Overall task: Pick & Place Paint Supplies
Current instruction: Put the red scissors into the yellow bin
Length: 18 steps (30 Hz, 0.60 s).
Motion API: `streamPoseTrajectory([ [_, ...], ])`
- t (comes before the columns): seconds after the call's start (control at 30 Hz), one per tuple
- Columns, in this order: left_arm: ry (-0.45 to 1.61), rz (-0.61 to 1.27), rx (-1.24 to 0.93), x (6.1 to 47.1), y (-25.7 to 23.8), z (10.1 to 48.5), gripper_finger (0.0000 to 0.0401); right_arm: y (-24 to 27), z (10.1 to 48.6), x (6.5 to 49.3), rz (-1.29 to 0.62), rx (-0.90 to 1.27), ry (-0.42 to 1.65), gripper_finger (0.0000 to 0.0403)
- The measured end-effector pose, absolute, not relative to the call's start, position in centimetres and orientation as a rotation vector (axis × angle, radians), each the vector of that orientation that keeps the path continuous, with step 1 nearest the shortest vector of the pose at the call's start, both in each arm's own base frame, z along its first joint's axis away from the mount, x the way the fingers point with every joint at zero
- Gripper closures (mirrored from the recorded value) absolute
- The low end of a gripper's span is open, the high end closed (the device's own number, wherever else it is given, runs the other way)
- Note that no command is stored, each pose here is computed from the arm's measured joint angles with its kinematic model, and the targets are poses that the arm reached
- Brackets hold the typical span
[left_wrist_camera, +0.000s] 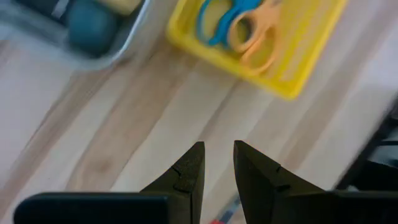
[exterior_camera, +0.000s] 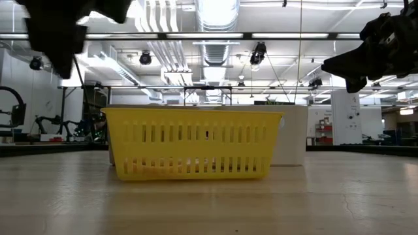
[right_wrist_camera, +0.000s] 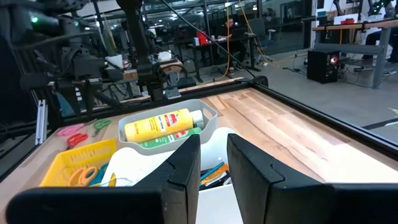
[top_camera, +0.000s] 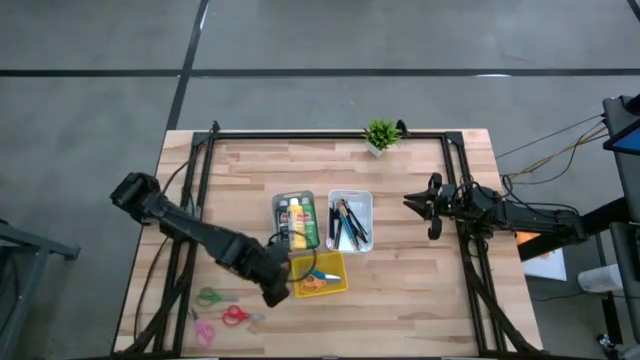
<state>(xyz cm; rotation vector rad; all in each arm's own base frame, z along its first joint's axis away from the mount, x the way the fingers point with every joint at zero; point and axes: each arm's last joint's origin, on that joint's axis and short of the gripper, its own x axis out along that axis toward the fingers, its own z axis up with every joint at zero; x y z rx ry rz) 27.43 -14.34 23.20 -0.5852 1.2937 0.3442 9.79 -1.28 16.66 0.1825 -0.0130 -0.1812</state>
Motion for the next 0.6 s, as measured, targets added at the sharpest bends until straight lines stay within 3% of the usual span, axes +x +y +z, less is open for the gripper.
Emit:
streamPoseTrajectory([
  [0.33, 1.382, 0.383, -0.485, 22.8, -18.2, 21.4, 0.0313, -1.3, 16.7, 9.8, -0.181, 0.182, -0.013, 0.0325],
  [0.6, 1.422, 0.289, -0.42, 19.2, -21.0, 19.2, 0.0313, -1.3, 16.7, 9.8, -0.181, 0.182, -0.013, 0.0325],
])
